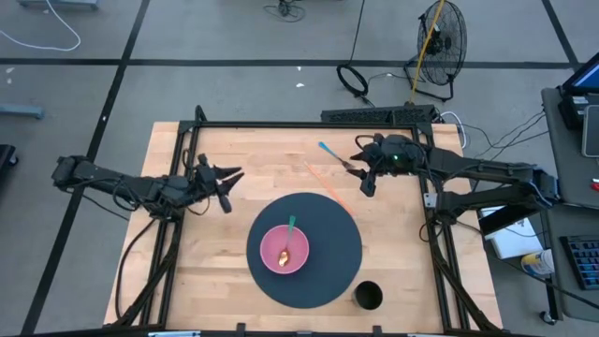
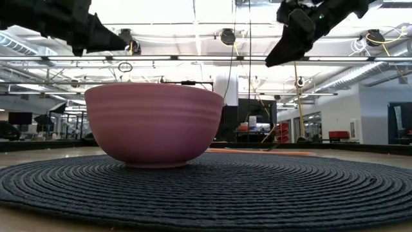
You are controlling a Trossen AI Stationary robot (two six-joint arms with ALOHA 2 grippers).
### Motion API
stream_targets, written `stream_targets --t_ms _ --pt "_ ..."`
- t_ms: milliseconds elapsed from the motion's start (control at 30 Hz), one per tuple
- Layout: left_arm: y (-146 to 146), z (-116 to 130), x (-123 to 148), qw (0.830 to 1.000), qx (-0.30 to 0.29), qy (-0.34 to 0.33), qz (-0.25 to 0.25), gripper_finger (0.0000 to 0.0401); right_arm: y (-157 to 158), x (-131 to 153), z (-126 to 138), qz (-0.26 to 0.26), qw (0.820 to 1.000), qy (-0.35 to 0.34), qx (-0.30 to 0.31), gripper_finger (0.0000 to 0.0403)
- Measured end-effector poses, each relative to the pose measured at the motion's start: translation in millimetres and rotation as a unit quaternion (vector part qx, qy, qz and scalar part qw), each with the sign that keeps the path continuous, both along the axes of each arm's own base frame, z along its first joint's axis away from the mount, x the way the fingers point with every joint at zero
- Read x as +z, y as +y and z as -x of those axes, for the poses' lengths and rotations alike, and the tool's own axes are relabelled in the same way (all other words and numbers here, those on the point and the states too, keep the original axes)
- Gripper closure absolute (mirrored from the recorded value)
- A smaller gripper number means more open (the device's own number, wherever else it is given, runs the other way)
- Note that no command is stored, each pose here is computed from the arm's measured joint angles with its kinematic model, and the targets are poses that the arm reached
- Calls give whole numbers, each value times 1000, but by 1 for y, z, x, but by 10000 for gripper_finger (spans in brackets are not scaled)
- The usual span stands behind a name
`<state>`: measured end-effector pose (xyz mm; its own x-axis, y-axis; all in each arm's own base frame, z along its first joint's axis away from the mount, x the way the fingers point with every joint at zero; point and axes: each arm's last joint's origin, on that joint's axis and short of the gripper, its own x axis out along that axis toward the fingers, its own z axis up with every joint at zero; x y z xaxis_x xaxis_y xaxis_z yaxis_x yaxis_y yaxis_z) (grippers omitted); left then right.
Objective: Pick & Place Utensil
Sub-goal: Put the blue fork into the pink bowl on the blue mat
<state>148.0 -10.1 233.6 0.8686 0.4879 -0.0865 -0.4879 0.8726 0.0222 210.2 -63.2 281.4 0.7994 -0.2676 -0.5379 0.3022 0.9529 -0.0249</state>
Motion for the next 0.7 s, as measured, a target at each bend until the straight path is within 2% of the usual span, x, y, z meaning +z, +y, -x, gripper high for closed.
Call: stream_targets --t_ms 67,167,367,500,600,700 --pt "-1 -1 -2 999 -27 22 -17 313 -9 -3 -4 -36 999 1 12 204" --pt "1 -1 -8 998 -34 54 -21 313 -26 -8 -12 -72 997 23 2 206" --pt "5 -3 -12 991 -113 75 -11 313 -55 3 -45 -80 992 98 -11 220" --pt "9 -5 -12 983 -161 81 -25 313 -78 8 -67 -90 989 117 -24 230" --pt "12 -5 -14 980 -174 85 -36 313 -96 4 -75 -102 985 132 -43 233" --pt "17 -3 -28 980 -173 89 -46 313 -114 -11 -80 -126 976 165 -64 231"
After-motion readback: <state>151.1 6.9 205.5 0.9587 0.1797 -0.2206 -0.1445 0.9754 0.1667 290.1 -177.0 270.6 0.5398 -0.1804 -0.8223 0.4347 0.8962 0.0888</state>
